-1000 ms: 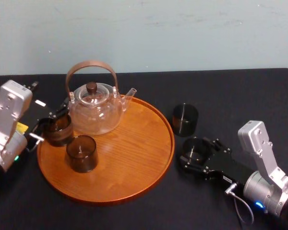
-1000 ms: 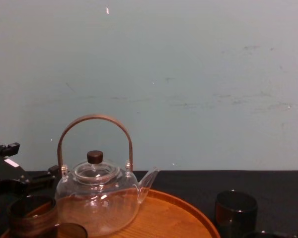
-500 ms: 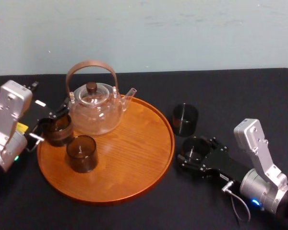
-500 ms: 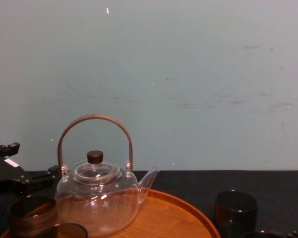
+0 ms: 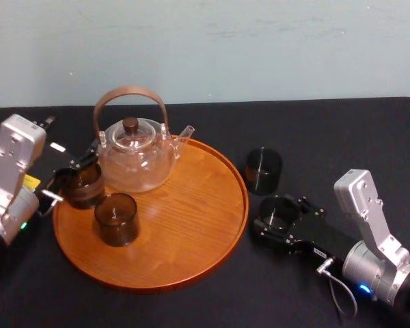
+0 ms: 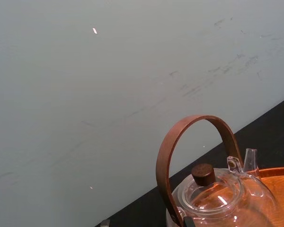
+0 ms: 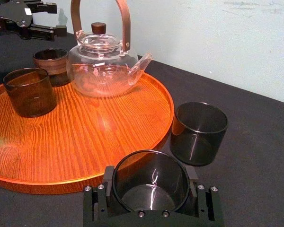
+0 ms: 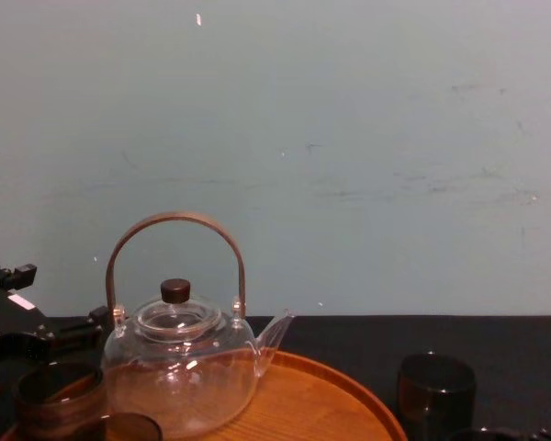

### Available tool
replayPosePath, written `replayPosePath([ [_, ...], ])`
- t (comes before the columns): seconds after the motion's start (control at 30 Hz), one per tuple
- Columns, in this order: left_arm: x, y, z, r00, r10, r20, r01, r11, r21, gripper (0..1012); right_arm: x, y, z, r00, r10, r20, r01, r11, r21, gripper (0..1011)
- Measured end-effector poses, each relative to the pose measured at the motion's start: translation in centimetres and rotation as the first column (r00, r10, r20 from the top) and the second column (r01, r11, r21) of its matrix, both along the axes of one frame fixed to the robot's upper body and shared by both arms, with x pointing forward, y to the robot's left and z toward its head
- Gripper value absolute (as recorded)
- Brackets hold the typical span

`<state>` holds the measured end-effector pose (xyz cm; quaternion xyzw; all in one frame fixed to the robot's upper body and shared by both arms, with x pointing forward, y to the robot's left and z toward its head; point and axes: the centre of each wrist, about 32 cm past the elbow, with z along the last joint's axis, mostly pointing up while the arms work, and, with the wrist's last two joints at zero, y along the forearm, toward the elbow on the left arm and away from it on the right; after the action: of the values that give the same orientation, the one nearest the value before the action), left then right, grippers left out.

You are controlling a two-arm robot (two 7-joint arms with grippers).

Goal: Pick up the glass from the table and place it on the tray.

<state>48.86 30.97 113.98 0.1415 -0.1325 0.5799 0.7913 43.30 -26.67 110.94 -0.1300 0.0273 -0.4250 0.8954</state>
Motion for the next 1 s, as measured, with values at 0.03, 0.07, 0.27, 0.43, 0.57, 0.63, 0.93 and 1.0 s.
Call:
replayPosePath([
  [0.03,0.0,0.0,0.0,1.0,0.0,0.0,0.0,1.0,0.0,1001,0.0,0.0,0.0,1.0,0.0,0.0,0.0,1.0,0.0,905],
  [0.07,0.0,0.0,0.0,1.0,0.0,0.0,0.0,1.0,0.0,1001,0.0,0.0,0.0,1.0,0.0,0.0,0.0,1.0,0.0,905],
  [0.27,0.0,0.0,0.0,1.0,0.0,0.0,0.0,1.0,0.0,1001,0.0,0.0,0.2,1.0,0.005,0.005,-0.005,1.0,0.009,905],
  [0.43,0.0,0.0,0.0,1.0,0.0,0.0,0.0,1.0,0.0,1001,0.0,0.6,1.2,0.998,0.04,0.039,-0.041,0.999,0.024,905],
  [0.57,0.0,0.0,0.0,1.0,0.0,0.0,0.0,1.0,0.0,1001,0.2,1.4,2.1,0.995,0.077,0.067,-0.08,0.996,0.032,905],
  [0.63,0.0,0.0,0.0,1.0,0.0,0.0,0.0,1.0,0.0,1001,0.3,2.0,2.5,0.991,0.104,0.08,-0.107,0.994,0.032,904],
  [0.93,0.0,0.0,0.0,1.0,0.0,0.0,0.0,1.0,0.0,1001,1.1,4.8,3.1,0.975,0.196,0.103,-0.201,0.979,0.033,905],
  [1.0,0.0,0.0,0.0,1.0,0.0,0.0,0.0,1.0,0.0,1001,1.3,5.6,3.1,0.97,0.218,0.104,-0.223,0.974,0.034,905],
])
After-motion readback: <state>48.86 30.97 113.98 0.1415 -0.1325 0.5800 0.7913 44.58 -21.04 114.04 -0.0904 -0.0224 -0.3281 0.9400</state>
